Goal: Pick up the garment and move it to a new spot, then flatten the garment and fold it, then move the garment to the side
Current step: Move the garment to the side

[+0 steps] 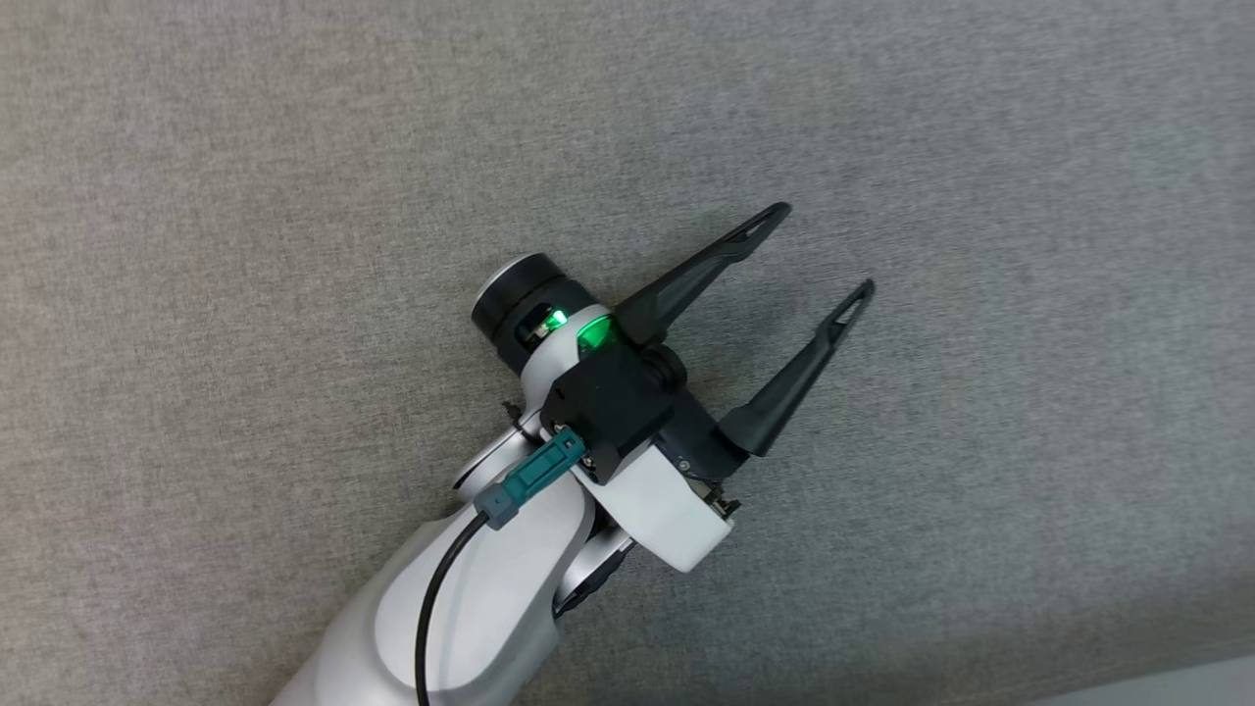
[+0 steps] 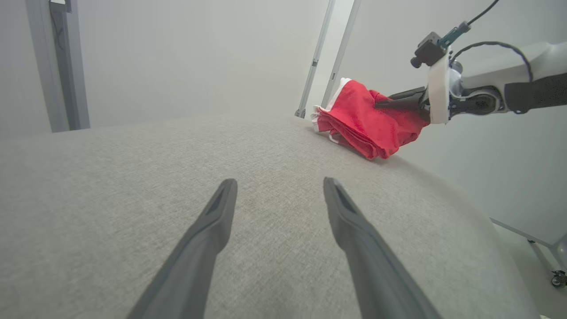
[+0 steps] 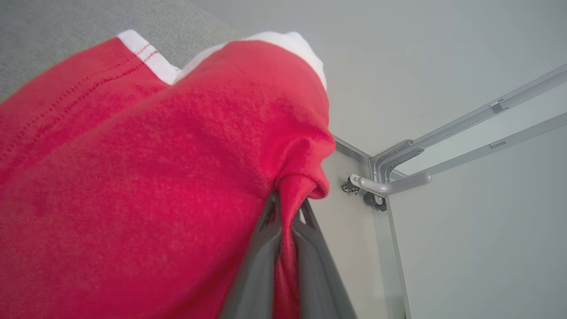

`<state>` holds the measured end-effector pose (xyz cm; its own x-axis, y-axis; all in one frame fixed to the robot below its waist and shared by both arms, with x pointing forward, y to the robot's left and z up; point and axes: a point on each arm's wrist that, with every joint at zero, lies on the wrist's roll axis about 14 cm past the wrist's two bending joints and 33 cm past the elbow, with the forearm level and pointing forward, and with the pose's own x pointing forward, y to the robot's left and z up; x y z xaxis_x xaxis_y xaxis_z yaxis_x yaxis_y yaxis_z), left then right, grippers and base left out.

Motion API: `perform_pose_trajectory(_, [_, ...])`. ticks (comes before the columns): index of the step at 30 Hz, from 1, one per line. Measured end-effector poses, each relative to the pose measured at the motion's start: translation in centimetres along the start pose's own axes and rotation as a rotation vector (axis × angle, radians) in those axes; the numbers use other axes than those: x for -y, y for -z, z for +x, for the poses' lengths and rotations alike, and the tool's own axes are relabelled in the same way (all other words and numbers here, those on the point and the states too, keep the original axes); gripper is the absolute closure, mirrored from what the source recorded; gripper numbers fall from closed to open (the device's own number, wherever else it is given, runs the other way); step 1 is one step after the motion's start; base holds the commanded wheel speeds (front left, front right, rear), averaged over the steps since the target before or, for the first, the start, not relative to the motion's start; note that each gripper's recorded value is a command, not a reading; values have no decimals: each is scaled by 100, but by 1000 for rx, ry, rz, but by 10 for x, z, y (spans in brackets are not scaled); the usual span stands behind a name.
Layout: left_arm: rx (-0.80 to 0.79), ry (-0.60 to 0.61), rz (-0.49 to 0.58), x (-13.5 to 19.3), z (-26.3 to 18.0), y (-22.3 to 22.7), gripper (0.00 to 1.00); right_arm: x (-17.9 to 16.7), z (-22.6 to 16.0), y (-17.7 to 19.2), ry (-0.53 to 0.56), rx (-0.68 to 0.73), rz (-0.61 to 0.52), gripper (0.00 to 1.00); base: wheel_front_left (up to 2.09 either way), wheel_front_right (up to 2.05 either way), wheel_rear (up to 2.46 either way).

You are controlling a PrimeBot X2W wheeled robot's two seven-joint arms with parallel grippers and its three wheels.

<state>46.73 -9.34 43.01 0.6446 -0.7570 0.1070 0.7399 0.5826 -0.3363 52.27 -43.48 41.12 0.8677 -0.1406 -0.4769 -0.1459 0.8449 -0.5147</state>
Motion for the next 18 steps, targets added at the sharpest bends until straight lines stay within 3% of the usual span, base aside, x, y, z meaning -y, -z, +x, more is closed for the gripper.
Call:
perform_pose_trajectory(7, [15, -35, -19, -15, -2, 1, 0, -5, 22, 23, 14, -59, 22, 100, 0, 0, 0])
perform_pose_trajectory(8, [15, -40, -19, -17, -3, 1, 0, -5, 24, 23, 20, -59, 31, 95, 0, 0, 0])
perform_pose_trajectory(9, [15, -44, -17, -18, -3, 1, 0, -5, 26, 24, 25, -59, 35, 11, 0, 0, 0])
perform_pose_trajectory(10, [15, -46, -15, -18, -4, 1, 0, -4, 27, 23, 31, -55, 48, 0, 0, 0, 0])
perform_pose_trajectory(18, [13, -77, -2, -21, -12, -9, 0, 8, 23, 3, 64, -8, 63, 0, 0, 0, 0])
